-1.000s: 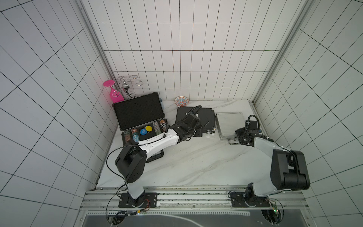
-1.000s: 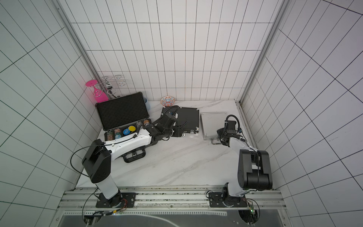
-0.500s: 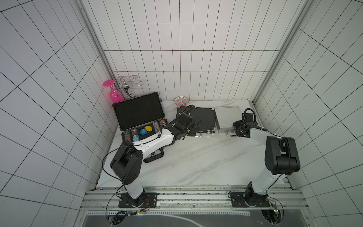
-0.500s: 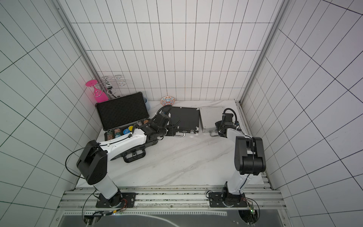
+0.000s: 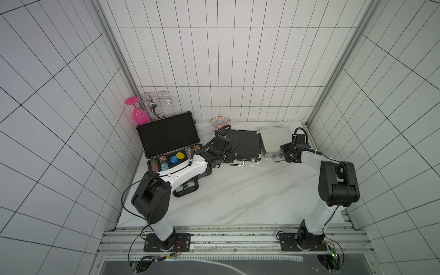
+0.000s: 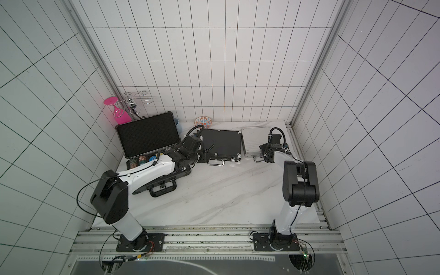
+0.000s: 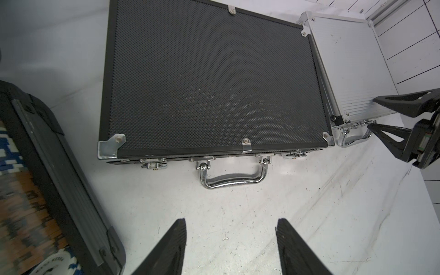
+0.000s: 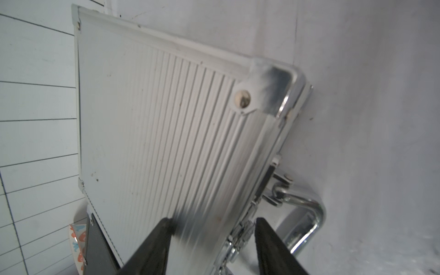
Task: Close the poker set cases
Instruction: Move the poker set case to the center of the board.
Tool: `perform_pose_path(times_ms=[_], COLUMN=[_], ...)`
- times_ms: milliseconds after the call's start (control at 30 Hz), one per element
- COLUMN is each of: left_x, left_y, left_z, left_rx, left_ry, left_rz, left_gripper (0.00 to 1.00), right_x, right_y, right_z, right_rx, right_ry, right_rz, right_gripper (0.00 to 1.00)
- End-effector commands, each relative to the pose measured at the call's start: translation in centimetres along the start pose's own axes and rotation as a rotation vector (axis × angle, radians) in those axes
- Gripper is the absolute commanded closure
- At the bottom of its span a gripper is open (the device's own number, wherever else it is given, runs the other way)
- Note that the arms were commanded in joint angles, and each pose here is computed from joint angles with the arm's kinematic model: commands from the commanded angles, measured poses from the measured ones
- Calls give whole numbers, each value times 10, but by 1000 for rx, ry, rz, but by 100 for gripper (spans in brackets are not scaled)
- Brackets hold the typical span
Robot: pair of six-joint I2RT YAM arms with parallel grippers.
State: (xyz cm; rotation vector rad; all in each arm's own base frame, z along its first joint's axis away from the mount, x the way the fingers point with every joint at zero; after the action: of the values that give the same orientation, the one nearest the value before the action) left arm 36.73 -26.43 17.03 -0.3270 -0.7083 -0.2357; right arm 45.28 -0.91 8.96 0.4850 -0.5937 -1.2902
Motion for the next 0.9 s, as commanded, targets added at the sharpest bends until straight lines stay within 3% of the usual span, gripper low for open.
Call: perform_pose_path(times_ms=[0, 100, 167, 267, 367, 433, 533, 633, 867], left_x=[24, 25, 20, 7, 0, -2, 2, 4, -4], left_y=[18, 52, 73, 97, 120, 148, 196, 244, 319], left_z=[21, 28, 32, 42, 54, 66, 91, 113, 142], left_rx=[50, 170, 273, 392, 378, 379, 444, 521, 826], left_ry=[-62, -59, -38, 1, -4, -22, -83, -170, -226], left_rz=[18, 64, 65, 61, 143, 237, 363, 487, 611], left_gripper=[38, 38, 38, 39, 39, 39, 37, 34, 29], right_x=[8, -2, -28, -100, -193, -248, -306, -341, -378], right_y=[62, 91, 111, 136, 146, 146, 148, 158, 203], right_z=[42, 69, 82, 96, 116, 127, 136, 139, 124], right_rx=[98, 157, 212, 312, 442, 505, 571, 637, 763], right_ry=[-46, -76, -54, 81, 235, 314, 403, 450, 442], right_rz=[160, 316, 467, 752, 1043, 1165, 1287, 1335, 1366], right_gripper=[39, 39, 39, 43, 45, 45, 44, 40, 36])
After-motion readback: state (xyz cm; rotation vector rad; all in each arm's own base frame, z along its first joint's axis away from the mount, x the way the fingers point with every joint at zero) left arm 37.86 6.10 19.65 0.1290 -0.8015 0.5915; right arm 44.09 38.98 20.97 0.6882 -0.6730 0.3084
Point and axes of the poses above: each gripper's point midway between its finger pads, its own z axis back along the fingers, its own y axis along the line the jaws close on, x = y × z, the point moved 2 cm from there along z, back along the fingers, and after that the axes turned 11 degrees about -z, right-handed, at the moved point
